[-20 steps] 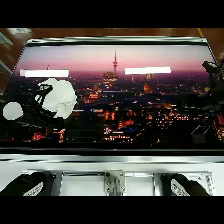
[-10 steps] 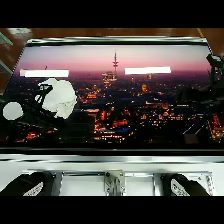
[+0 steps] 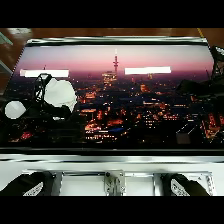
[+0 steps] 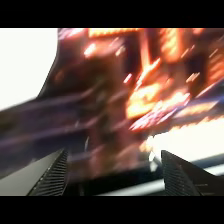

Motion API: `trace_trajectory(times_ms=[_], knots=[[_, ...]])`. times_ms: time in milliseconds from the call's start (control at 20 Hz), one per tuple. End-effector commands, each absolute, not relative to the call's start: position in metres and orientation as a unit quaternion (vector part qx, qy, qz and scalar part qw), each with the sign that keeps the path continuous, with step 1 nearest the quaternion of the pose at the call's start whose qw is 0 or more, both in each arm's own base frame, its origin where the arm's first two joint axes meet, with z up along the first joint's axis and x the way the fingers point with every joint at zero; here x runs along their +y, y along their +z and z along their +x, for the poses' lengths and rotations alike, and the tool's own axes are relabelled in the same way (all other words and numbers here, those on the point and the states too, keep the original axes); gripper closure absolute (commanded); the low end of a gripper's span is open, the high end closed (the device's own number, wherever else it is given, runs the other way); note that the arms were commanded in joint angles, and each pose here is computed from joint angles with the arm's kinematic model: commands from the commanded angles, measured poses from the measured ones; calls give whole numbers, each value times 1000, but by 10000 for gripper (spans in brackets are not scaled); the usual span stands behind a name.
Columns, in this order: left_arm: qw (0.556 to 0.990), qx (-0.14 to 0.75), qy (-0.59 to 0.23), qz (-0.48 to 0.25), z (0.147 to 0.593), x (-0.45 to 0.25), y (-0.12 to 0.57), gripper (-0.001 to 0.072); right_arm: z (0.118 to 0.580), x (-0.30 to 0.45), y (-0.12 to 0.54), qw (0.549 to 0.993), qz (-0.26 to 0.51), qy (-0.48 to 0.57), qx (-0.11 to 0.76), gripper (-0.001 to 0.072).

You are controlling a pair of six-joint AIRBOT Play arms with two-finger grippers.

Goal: Fold the shirts.

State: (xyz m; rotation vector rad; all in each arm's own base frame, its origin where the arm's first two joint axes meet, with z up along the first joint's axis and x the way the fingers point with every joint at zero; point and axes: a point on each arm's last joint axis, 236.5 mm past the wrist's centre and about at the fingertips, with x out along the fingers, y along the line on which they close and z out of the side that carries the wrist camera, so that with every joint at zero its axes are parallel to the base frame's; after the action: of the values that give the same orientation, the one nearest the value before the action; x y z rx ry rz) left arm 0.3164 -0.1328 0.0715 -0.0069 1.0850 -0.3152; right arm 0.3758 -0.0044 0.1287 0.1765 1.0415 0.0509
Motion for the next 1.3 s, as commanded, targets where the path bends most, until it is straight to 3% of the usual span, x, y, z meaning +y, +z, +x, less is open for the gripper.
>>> trace_trajectory(times_ms=[0,250,350,450,550,850,900,1000,1050,1250], knots=[[873,466,-138,-29,347,-134,81,-13,379,-3,131,867,86,26,490,20],[851,518,21,-87,414,-28,27,-13,378,-2,130,865,88,28,493,20],[821,545,60,-156,436,7,-4,-13,378,-4,130,865,86,25,493,20],[775,576,60,-253,450,12,-37,-13,378,-4,130,866,85,25,492,20],[747,592,51,-297,460,7,-62,-13,378,-4,130,866,86,25,492,20],[717,630,59,-294,458,1,-112,13,380,-4,131,868,86,24,489,20],[718,629,58,-293,459,-1,-114,179,380,-4,131,868,86,24,489,20],[725,624,48,-289,463,-5,-112,576,380,-4,131,868,86,24,489,19],[732,619,28,-283,466,-12,-105,674,380,-4,131,868,86,24,489,20],[802,557,-63,-206,490,-51,-14,676,380,9,134,866,107,45,487,19]])
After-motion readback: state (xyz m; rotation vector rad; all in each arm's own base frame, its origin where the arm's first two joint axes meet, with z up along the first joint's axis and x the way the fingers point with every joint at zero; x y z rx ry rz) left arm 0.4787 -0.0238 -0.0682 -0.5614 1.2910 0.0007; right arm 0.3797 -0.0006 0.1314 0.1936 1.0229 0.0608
